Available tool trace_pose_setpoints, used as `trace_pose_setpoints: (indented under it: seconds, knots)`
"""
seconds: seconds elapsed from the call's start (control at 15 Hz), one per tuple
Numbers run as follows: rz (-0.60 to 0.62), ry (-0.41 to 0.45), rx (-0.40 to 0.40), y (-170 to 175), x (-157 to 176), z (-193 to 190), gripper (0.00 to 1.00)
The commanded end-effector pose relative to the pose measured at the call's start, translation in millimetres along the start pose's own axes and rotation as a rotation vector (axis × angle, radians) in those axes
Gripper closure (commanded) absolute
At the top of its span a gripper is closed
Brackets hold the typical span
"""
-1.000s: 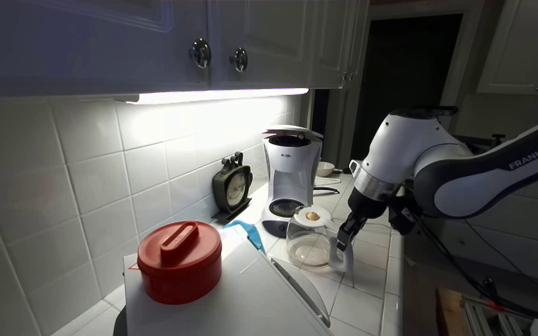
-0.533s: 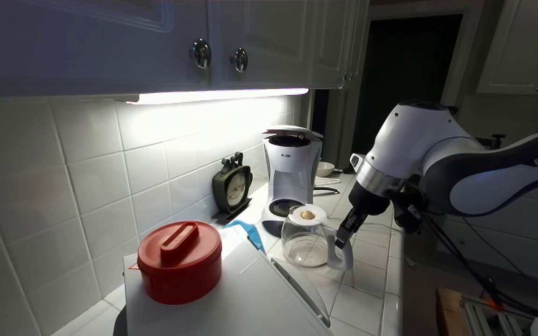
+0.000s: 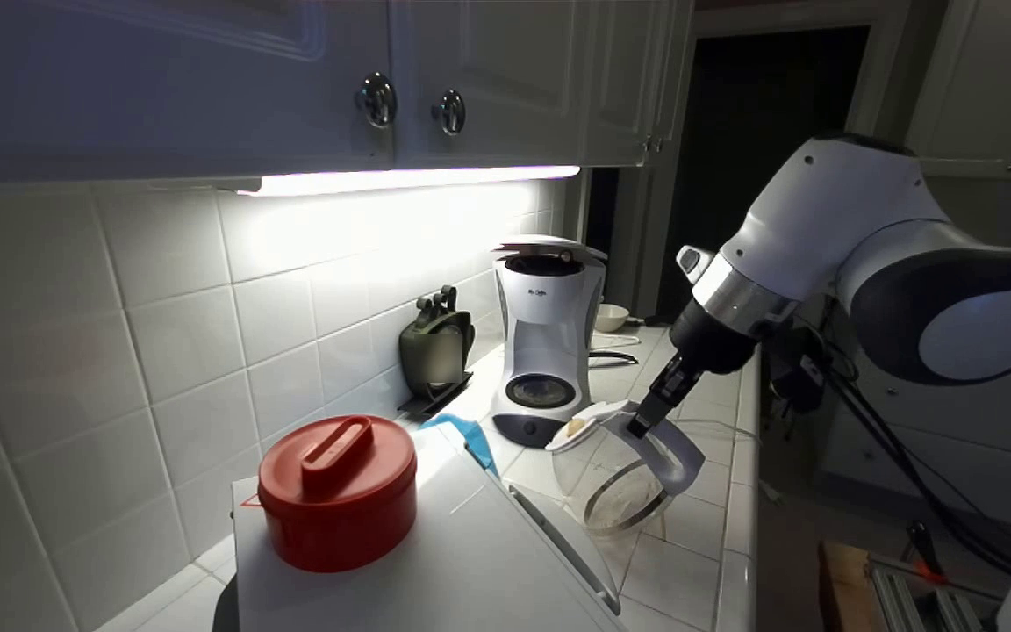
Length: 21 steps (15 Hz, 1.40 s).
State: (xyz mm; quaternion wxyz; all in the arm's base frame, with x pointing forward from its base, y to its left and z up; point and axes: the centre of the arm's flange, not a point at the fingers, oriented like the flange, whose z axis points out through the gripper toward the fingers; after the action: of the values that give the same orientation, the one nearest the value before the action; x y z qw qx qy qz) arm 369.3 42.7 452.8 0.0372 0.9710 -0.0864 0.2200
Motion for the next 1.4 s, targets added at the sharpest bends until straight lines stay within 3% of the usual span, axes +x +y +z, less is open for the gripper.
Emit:
trace_pose_setpoints:
  seconds: [0.0, 0.6, 1.33]
  knots:
    - [-0.021, 0.065, 0.006, -4.5, -2.8, -32.7, 0.91]
    - [-0.001, 0.083, 0.001, -0.3, 3.9, -7.7, 0.91]
    - [-0.047, 0.261, -0.01, 3.8, 69.3, 31.8, 0.91]
